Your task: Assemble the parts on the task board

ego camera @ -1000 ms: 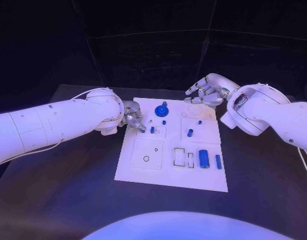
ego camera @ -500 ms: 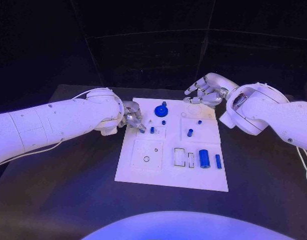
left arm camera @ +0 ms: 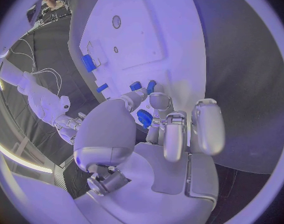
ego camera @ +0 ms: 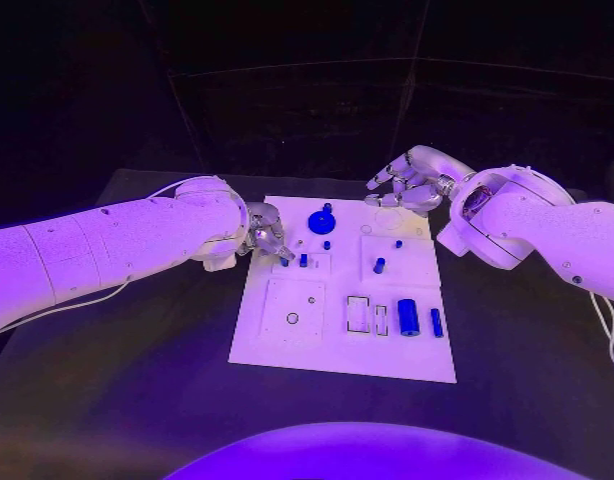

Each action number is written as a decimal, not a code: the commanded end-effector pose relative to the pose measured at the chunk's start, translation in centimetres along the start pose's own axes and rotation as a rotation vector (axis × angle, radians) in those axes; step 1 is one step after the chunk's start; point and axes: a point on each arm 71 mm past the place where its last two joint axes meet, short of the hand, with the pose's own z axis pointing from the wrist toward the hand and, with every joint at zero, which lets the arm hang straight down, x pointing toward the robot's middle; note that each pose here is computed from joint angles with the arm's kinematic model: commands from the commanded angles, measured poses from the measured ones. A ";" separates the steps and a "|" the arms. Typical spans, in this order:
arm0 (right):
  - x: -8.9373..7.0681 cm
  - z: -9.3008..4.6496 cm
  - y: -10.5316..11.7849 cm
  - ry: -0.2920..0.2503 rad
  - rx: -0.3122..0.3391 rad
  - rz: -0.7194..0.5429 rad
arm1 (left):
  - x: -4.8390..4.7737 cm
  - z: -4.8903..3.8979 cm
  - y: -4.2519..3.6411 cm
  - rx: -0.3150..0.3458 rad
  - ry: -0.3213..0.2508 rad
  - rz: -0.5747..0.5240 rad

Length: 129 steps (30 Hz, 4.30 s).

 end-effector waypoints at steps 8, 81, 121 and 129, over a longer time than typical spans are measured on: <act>0.0 0.0 0.2 0.004 -0.011 0.003 | 0.17 0.14 -0.03 -0.010 0.025 0.002; 0.2 0.3 0.5 0.000 -0.020 0.012 | -1.35 2.55 -6.86 0.492 -0.285 0.318; 0.4 0.4 0.8 0.002 -0.025 0.014 | 0.03 4.14 -6.97 0.444 -0.195 0.345; 0.4 0.5 0.9 0.004 -0.026 0.014 | 0.20 4.56 -6.96 0.422 -0.174 0.345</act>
